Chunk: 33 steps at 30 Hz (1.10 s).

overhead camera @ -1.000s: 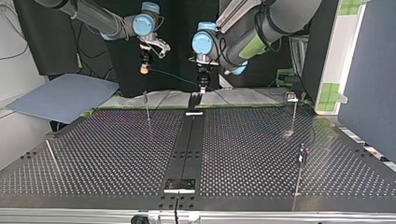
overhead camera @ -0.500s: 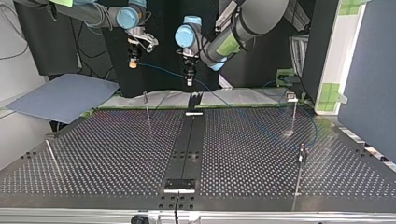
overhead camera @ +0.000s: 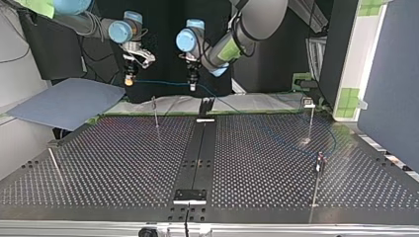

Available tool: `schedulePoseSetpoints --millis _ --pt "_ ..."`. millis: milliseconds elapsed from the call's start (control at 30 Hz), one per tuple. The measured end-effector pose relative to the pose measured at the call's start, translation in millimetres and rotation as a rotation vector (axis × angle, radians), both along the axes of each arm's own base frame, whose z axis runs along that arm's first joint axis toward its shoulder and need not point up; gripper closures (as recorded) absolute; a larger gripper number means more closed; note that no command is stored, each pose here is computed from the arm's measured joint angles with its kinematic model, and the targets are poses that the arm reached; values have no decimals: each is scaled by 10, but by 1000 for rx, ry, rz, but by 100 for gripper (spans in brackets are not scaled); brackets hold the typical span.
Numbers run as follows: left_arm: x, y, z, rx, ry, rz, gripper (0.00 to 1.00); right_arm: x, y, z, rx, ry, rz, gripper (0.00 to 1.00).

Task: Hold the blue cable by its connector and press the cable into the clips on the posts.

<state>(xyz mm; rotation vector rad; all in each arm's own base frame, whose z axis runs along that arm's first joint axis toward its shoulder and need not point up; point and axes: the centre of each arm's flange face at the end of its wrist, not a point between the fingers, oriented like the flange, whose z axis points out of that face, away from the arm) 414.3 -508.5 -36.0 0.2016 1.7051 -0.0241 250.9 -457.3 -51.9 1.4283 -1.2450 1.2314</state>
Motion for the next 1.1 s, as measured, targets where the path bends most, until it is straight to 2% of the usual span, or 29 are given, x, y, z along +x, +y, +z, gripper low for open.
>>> schedulePoseSetpoints --millis 133,267,500,733,833,967,1100 --pt "51 -88 -42 -5 -4 -1 100 -161 -94 -12 19 -3 -1 100" --pt "129 -185 -8 -22 -18 -2 100 -301 -191 -12 21 -14 -2 100" --pt "79 -396 -212 -42 3 -22 100 -527 -470 38 12 -35 -4 100" --pt "161 -560 -338 -81 -10 -43 100 -813 -719 71 28 -54 -6 100" --pt "228 -610 -308 -100 -23 -47 100 -867 -799 90 34 -50 -1 100" --pt "290 -710 -290 -115 -28 -75 100 -893 -840 96 53 -54 -2 100" --pt "304 -809 -271 -122 -28 -101 100 -944 -881 99 72 -54 -21 100"
